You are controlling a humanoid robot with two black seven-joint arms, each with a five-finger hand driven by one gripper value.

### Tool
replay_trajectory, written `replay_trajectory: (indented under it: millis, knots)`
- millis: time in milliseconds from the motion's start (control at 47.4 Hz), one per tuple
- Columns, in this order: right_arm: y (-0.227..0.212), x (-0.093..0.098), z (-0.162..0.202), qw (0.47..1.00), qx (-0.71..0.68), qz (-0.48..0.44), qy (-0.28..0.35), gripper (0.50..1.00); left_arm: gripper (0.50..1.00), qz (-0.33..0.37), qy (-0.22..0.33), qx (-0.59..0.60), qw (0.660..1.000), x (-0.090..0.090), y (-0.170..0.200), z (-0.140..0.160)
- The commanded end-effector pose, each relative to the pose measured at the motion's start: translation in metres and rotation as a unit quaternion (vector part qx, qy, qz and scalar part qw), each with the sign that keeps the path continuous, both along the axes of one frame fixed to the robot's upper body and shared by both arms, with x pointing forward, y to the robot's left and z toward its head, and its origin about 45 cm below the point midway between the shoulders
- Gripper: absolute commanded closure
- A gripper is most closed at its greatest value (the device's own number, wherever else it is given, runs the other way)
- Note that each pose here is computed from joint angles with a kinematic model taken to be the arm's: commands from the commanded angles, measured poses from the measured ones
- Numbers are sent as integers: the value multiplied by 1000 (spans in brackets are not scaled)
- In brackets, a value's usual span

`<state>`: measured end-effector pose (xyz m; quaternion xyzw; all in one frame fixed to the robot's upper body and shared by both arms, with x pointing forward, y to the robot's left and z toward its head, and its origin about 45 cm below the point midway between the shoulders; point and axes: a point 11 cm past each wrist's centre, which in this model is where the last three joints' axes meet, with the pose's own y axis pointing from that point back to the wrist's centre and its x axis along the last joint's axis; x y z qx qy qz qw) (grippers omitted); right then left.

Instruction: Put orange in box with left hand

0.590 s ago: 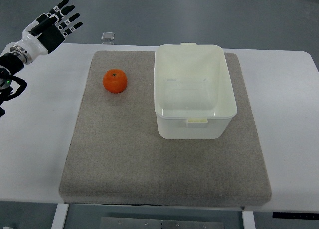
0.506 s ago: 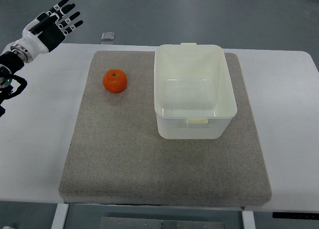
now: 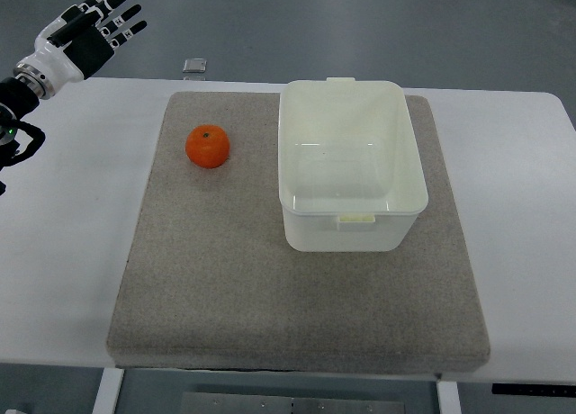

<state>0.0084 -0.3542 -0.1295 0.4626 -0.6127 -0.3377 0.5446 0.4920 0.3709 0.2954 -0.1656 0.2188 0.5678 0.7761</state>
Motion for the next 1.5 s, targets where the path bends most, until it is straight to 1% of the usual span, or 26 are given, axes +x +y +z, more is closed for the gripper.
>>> replay_trajectory:
  millis: [0, 105, 211, 295, 464, 527, 674, 780, 864, 1012, 1138, 1244, 1307, 1412, 1475]
  knots:
    - [0, 0, 0, 1000, 0, 0, 0, 574, 506, -6, 0, 5, 1000, -1, -2, -1]
    - [0, 0, 0, 1000, 0, 0, 0, 574, 506, -21, 4, 43, 999, -3, -3, -7]
    - [0, 0, 0, 1000, 0, 0, 0, 574, 506, -43, 6, 133, 990, -4, -2, -8]
    - [0, 0, 0, 1000, 0, 0, 0, 574, 506, -53, -5, 209, 976, -3, 1, -3]
    - [0, 0, 0, 1000, 0, 1, 0, 574, 506, -71, -44, 299, 951, -4, -1, 1]
    - [0, 0, 0, 1000, 0, -1, 0, 574, 506, -79, -50, 332, 939, -6, 1, 2]
    - [0, 0, 0, 1000, 0, 0, 0, 574, 506, -111, -56, 410, 903, -5, -8, 2]
    - [0, 0, 0, 1000, 0, 0, 0, 574, 506, -139, -55, 469, 871, -5, -16, -3]
    - [0, 0, 0, 1000, 0, 0, 0, 574, 506, -168, -68, 505, 844, -6, -28, -3]
    - [0, 0, 0, 1000, 0, 0, 0, 574, 508, -189, -103, 530, 820, -11, -33, 10]
    - [0, 0, 0, 1000, 0, 0, 0, 574, 508, -223, -117, 580, 775, -17, -43, 6]
    - [0, 0, 0, 1000, 0, 0, 0, 574, 508, -221, -134, 620, 741, -17, -49, 2]
    - [0, 0, 0, 1000, 0, 0, 0, 574, 508, -220, -141, 653, 711, -16, -54, -6]
    - [0, 0, 0, 1000, 0, 0, 0, 574, 508, -215, -160, 712, 649, -17, -57, -19]
    - [0, 0, 0, 1000, 0, 0, 0, 574, 508, -215, -172, 729, 626, -17, -64, -24]
